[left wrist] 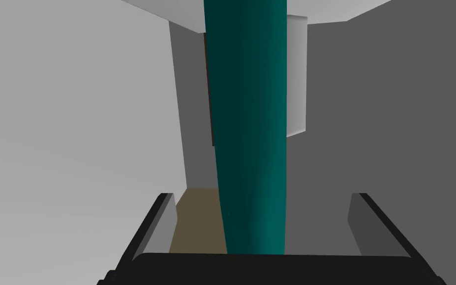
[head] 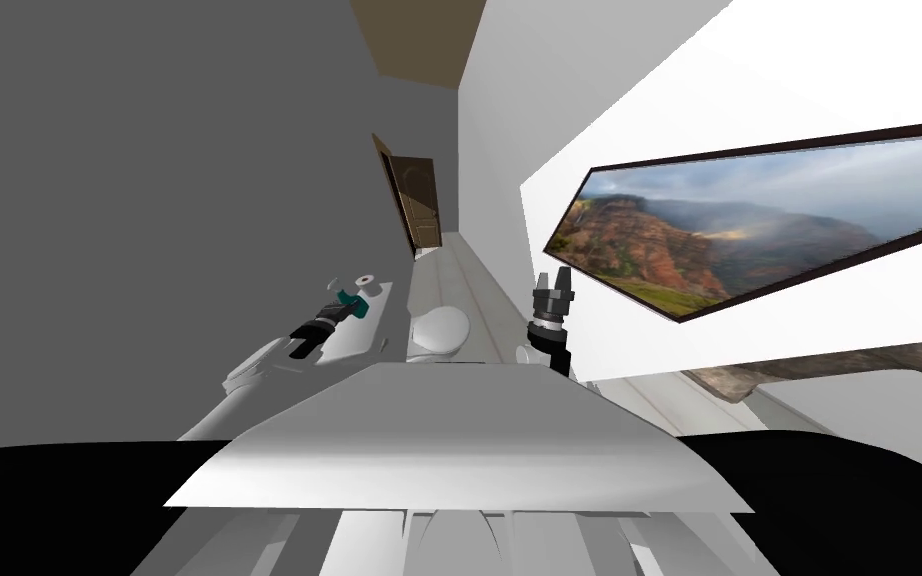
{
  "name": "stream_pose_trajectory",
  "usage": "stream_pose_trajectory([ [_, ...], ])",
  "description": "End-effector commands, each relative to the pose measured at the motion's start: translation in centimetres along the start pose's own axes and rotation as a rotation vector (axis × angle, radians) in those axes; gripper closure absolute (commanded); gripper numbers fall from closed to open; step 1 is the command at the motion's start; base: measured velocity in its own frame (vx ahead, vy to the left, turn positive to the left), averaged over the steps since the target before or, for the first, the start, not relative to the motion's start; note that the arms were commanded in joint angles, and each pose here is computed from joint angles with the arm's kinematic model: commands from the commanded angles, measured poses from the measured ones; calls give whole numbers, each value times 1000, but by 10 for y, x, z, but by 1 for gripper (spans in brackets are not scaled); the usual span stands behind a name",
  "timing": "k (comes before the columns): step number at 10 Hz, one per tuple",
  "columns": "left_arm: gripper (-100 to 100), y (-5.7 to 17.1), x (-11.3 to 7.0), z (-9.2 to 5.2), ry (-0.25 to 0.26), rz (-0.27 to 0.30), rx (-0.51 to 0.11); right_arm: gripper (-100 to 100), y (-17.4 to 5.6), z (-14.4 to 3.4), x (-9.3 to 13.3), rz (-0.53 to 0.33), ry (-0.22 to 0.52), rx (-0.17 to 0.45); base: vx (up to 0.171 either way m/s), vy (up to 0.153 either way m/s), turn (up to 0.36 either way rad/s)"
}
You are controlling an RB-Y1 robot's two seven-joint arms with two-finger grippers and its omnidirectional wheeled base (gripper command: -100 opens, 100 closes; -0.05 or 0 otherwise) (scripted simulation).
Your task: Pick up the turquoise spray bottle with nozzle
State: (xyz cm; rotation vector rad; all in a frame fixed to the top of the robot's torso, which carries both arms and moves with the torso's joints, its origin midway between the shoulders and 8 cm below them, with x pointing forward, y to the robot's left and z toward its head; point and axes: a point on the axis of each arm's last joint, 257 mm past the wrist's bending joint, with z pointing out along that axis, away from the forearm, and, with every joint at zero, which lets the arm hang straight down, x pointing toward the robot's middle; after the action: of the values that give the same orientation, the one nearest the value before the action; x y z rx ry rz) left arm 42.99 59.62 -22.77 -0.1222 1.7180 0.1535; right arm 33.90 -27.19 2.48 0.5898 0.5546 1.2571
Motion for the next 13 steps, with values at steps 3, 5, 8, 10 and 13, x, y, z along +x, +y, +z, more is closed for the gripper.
stream_pose_trajectory([
  [3, -100, 26, 25, -8, 47, -9, -48, 0, 0, 0, 0, 0, 0, 0, -10, -7, 18],
  [5, -100, 45, 12, 0, 22, -7, -65, 0, 0, 0, 0, 0, 0, 0, -65, -30, -238],
  [8, -100, 61, -2, 6, -5, -5, -78, 0, 0, 0, 0, 0, 0, 0, -46, -27, -72],
  [10, -100, 66, 2, 5, 4, -10, -90, 0, 0, 0, 0, 0, 0, 0, -59, -29, -73],
  [13, -100, 88, -6, 8, -13, -18, -119, 0, 0, 0, 0, 0, 0, 0, -27, -13, -60],
])
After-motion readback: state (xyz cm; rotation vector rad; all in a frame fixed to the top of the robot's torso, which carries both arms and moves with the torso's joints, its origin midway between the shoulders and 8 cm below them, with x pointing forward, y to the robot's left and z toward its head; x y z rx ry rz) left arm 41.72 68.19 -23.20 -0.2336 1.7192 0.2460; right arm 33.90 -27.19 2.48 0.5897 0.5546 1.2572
